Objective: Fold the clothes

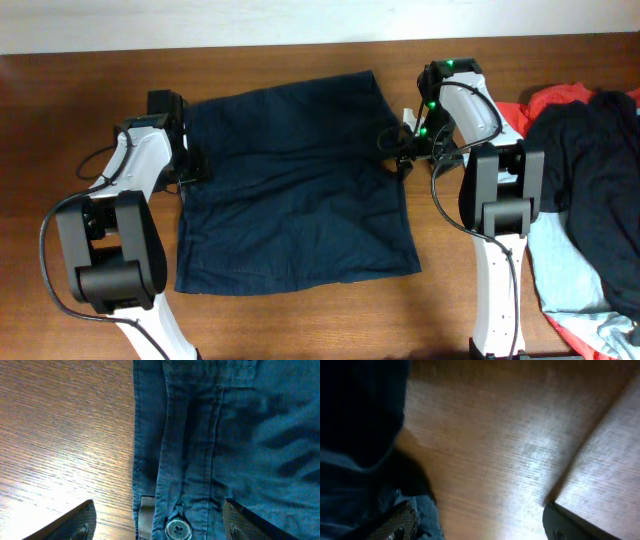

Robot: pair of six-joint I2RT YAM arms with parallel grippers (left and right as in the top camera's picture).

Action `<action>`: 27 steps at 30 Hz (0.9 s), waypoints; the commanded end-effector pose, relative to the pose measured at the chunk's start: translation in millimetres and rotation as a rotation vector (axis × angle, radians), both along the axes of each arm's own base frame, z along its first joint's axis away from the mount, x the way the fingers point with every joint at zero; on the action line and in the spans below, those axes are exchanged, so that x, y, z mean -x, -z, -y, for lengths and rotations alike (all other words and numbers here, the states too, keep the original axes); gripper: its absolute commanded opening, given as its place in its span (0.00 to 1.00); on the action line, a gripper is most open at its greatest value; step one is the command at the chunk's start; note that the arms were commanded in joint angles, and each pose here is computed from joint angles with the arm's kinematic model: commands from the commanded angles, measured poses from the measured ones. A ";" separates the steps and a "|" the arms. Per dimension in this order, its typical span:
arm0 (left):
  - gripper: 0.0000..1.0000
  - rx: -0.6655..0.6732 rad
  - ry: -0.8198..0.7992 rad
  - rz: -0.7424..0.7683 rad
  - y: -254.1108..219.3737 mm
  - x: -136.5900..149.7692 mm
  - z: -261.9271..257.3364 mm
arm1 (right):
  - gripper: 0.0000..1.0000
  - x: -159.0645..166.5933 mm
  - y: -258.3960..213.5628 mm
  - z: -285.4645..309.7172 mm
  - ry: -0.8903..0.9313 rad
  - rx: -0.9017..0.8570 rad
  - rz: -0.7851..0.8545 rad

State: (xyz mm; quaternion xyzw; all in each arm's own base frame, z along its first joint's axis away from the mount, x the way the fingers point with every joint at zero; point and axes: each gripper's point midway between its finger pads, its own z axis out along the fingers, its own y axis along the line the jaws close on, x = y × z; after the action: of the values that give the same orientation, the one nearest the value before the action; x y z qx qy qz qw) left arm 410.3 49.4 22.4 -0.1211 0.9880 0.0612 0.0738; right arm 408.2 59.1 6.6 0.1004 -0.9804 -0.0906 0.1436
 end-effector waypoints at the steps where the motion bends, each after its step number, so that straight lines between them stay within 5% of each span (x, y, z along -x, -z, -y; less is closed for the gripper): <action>1: 0.80 0.011 0.001 -0.011 3.3 3.4 1.1 | 0.86 -12.8 6.5 -4.7 -0.014 -0.016 0.056; 15: 0.80 0.011 0.001 -0.008 3.2 2.6 1.1 | 0.84 -40.1 5.5 0.4 -0.004 0.015 0.173; 20: 0.80 0.010 0.001 -0.002 3.0 1.2 0.7 | 0.85 -50.8 -56.9 29.6 0.069 0.078 0.272; 27: 0.80 0.010 0.000 0.002 2.9 0.3 0.9 | 0.87 -10.8 -107.9 46.4 0.190 0.044 0.186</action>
State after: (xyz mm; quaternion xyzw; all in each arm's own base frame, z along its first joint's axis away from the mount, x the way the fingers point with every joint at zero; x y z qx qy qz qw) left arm 412.5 49.0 22.7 -0.1212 0.9878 0.0594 0.0781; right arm 417.3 13.6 85.2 0.0283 -0.9947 -0.0636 0.0760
